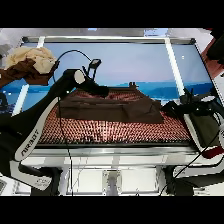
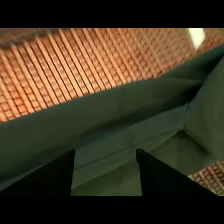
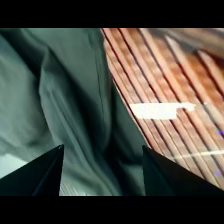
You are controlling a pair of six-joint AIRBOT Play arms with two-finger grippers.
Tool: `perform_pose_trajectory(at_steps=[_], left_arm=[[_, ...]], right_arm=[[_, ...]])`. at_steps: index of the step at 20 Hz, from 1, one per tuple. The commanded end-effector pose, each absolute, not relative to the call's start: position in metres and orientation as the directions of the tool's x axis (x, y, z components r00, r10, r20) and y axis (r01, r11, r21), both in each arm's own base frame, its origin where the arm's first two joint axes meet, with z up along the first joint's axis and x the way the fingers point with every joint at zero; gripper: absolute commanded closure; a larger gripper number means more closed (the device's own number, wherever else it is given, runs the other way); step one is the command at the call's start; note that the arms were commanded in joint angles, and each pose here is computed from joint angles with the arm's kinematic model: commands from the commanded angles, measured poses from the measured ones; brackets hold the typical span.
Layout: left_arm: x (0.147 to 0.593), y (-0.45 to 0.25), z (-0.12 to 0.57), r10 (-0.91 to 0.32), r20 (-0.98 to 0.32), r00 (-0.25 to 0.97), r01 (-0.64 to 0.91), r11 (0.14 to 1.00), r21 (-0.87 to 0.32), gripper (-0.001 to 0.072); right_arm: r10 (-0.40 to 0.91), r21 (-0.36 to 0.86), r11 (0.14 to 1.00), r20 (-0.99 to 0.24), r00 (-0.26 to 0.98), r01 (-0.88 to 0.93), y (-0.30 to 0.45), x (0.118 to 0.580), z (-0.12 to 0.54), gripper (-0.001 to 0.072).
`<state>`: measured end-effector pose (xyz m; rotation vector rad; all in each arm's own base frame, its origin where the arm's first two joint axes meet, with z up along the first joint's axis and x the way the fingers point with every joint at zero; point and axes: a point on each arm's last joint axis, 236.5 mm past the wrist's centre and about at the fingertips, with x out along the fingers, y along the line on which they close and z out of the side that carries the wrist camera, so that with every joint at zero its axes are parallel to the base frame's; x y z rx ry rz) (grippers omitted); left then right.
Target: Fold the shirts.
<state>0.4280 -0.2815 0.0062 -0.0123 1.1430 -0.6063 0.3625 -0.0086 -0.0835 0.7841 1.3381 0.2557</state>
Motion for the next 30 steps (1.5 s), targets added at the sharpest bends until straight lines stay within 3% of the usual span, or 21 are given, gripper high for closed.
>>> perform_pose_trajectory(at_steps=[1,13,15,16,18,19,20,22,23,24,30], left_arm=[[0.421,-0.285,-0.016,-0.437,-0.875,0.211,0.448,0.838,-0.311,0.0293],[0.419,-0.284,-0.024,-0.429,-0.883,0.191,0.447,0.839,-0.311,0.0294],[0.418,-0.282,-0.026,-0.419,-0.888,0.188,0.45,0.841,-0.301,0.03],[0.418,-0.279,-0.027,-0.408,-0.894,0.186,0.453,0.843,-0.29,0.0355],[0.417,-0.276,-0.031,-0.391,-0.902,0.18,0.456,0.846,-0.276,0.0386],[0.415,-0.275,-0.033,-0.387,-0.906,0.171,0.456,0.846,-0.276,0.0475],[0.413,-0.275,-0.036,-0.384,-0.91,0.16,0.456,0.846,-0.277,0.056],[0.41,-0.274,-0.042,-0.376,-0.916,0.141,0.453,0.847,-0.278,0.0602],[0.409,-0.273,-0.046,-0.372,-0.919,0.13,0.451,0.848,-0.28,0.0673],[0.407,-0.273,-0.05,-0.369,-0.922,0.115,0.447,0.848,-0.284,0.0693],[0.4,-0.301,-0.075,-0.465,-0.884,0.041,0.367,0.83,-0.419,0.0693]], right_arm=[[0.582,0.662,0.699,-0.746,0.324,0.27,-0.008,0.385,-0.091,0.0148],[0.627,0.666,0.716,-0.746,0.225,0.211,0.044,0.381,-0.108,0.0155],[0.674,0.706,0.676,-0.708,0.212,0.209,0.055,0.379,-0.098,0.0259],[0.699,0.73,0.651,-0.683,0.211,0.206,0.059,0.378,-0.092,0.035],[0.759,0.786,0.596,-0.618,0.204,0.163,0.068,0.376,-0.074,0.0557],[0.789,0.812,0.569,-0.583,0.195,0.125,0.072,0.375,-0.062,0.0683],[0.816,0.836,0.54,-0.548,0.182,0.096,0.077,0.376,-0.049,0.069],[0.86,0.876,0.481,-0.48,0.174,0.038,0.085,0.382,-0.017,0.069],[0.876,0.893,0.451,-0.444,0.19,0.01,0.087,0.389,0.0,0.069],[0.884,0.902,0.431,-0.417,0.211,-0.021,0.089,0.396,0.016,0.069],[0.888,0.89,0.43,-0.387,0.247,-0.152,0.101,0.411,0.083,0.069]])
